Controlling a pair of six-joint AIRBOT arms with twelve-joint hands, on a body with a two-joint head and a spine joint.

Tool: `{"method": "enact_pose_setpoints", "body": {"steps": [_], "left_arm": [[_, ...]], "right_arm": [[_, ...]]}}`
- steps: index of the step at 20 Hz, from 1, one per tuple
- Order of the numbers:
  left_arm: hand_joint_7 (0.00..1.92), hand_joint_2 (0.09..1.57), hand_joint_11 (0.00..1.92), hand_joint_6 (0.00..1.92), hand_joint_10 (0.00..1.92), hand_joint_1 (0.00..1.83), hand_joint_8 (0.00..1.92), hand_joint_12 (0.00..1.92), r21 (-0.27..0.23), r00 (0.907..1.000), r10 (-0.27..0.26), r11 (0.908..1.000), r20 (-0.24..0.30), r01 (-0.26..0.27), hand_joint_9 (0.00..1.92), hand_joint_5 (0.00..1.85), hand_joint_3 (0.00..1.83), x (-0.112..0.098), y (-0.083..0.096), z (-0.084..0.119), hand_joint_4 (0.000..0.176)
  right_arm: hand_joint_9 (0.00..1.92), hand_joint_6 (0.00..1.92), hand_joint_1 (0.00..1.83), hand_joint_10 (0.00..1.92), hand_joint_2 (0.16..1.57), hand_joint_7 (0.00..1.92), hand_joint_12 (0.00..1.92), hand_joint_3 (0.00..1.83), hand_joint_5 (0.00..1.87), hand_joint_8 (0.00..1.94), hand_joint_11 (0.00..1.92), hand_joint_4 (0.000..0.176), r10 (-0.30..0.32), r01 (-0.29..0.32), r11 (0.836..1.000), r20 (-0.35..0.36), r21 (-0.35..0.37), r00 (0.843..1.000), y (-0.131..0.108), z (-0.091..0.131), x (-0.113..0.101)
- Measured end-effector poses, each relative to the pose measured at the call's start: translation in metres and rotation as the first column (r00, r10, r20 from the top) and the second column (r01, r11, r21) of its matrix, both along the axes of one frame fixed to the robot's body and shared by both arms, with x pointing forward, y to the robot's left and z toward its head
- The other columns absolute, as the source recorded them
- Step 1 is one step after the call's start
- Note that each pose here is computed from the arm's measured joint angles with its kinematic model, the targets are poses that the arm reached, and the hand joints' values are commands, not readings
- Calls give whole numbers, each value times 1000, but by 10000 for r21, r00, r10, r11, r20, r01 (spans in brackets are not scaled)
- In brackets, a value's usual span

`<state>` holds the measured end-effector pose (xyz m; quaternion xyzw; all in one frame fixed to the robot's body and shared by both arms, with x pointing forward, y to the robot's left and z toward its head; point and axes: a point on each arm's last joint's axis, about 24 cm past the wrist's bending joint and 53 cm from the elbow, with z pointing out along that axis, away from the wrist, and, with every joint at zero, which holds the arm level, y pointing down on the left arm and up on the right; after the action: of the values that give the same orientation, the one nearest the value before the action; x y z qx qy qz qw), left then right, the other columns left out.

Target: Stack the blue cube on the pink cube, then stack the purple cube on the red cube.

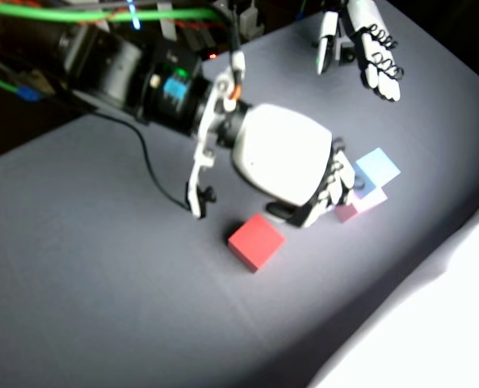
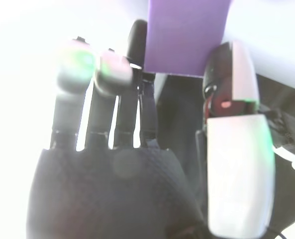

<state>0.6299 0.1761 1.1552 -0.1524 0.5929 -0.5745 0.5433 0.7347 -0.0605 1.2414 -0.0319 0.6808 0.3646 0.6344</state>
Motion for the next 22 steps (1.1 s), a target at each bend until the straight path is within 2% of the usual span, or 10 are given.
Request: {"method": "enact_pose_setpoints", "body": {"steps": [1,3,8,9,12,14,16,18,20,22], "left_arm": [[0,1342,0,0,0,613,0,0,-15,9999,100,9999,-62,-100,0,0,0,1,3,-1,75],[0,1348,0,0,0,623,0,0,-18,9999,110,9999,-64,-110,0,0,0,1,3,-2,47],[0,1345,0,0,0,648,0,0,-66,10000,15,10000,-21,-15,0,0,0,-3,1,-1,56],[0,1341,0,0,0,665,0,0,-95,10000,94,9999,-31,-94,0,0,0,-2,3,-1,69],[0,1341,0,0,0,678,0,0,-136,9998,203,9997,-26,-204,0,0,0,-1,6,1,67],[0,1342,0,0,0,658,0,0,-109,9999,142,9998,-11,-142,0,0,0,-1,5,1,62],[0,1347,0,0,0,700,0,0,-108,9999,97,9999,-35,-97,0,0,1,-3,3,0,56],[0,1341,0,0,0,668,0,0,-60,9999,124,9999,-103,-124,0,0,0,-3,5,-3,75],[0,1342,0,0,0,632,0,0,-73,9999,127,9999,-89,-128,0,0,0,-3,5,-3,69],[0,1336,0,0,0,598,0,0,-76,9999,134,9999,-91,-135,0,0,0,-3,5,-3,81]], "right_arm": [[1652,1282,1110,1921,1219,1364,1921,4,776,1941,1729,0,-200,200,9998,159,40,9997,-10,5,1],[1590,1330,1100,1921,1235,1301,1921,5,749,1941,1682,0,-501,498,9987,328,110,9982,-25,9,4],[1314,1291,1107,1921,1226,1077,1921,1,768,1802,1401,0,-570,571,9983,104,-103,9983,-31,-8,1],[945,1228,1221,1345,1210,919,1716,0,717,1317,882,0,-551,551,9984,36,-110,9985,-30,-12,0],[1053,1297,1208,1645,1236,794,1882,1,725,1423,1061,0,-605,603,9981,-116,-119,9981,-33,-17,0],[1251,1313,1110,1898,1234,1089,1919,0,756,1819,1342,0,-777,776,9969,-90,-100,9969,-42,-15,1],[946,1235,1197,1694,1261,800,1921,2,669,1578,967,0,-1088,1089,9941,-140,12,9940,-55,-17,4],[1169,1338,1101,1912,1248,999,1921,1,733,1858,1284,0,-1292,1295,9915,-238,110,9913,-65,-18,5],[1001,1382,1191,1738,1258,753,1921,2,694,1476,1046,0,-1498,1503,9884,-219,232,9885,-72,-18,5],[1072,1385,1108,1703,1261,931,1921,2,705,1515,1086,0,-1582,1590,9870,-315,232,9869,-76,-22,6]]}}
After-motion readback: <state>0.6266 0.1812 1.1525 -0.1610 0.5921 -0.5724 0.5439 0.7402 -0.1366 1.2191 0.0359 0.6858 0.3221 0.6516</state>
